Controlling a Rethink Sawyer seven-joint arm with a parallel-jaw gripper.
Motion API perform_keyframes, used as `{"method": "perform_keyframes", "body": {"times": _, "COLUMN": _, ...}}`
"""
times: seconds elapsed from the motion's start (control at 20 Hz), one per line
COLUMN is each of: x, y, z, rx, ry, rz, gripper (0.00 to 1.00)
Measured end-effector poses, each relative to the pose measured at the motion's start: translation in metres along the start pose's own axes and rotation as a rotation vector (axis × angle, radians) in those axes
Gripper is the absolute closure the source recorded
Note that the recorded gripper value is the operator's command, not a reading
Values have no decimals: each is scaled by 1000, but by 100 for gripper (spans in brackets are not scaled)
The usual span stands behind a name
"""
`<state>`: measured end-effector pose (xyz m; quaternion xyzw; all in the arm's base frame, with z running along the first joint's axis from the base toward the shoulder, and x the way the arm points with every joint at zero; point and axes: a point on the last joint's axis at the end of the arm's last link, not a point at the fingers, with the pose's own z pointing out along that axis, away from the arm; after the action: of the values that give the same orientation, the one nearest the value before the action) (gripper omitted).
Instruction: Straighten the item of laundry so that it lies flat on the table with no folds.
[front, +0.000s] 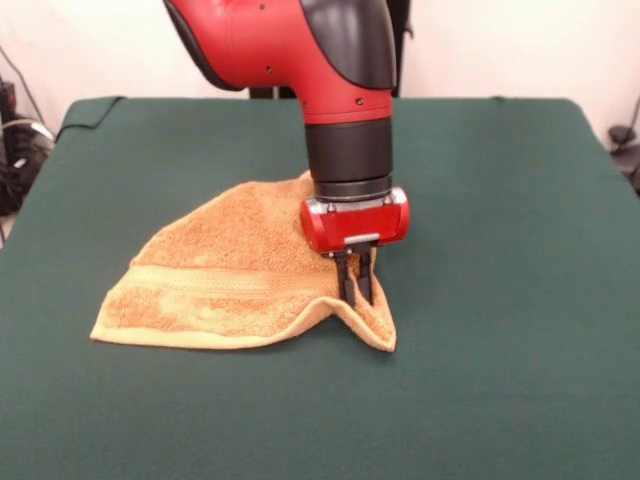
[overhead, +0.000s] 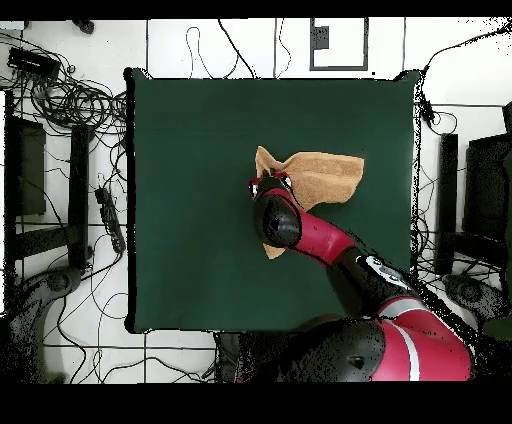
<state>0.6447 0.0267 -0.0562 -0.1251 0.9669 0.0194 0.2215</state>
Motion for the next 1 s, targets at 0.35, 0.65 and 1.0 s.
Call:
{"method": "perform_keyframes", "body": {"times": 0.35, "x": 1, "y": 0, "z": -1, "rx": -15, "ry": 1, "rz": 28, "gripper": 100}}
{"method": "perform_keyframes", "body": {"times": 0.65, "x": 5, "y": 2, "z": -4, "rx": -35, "ry": 7, "rz": 58, "gripper": 100}}
{"method": "perform_keyframes", "body": {"times": 1.0, "x": 5, "y": 4, "z": -4, "rx": -46, "ry": 18, "rz": 103, "gripper": 100}}
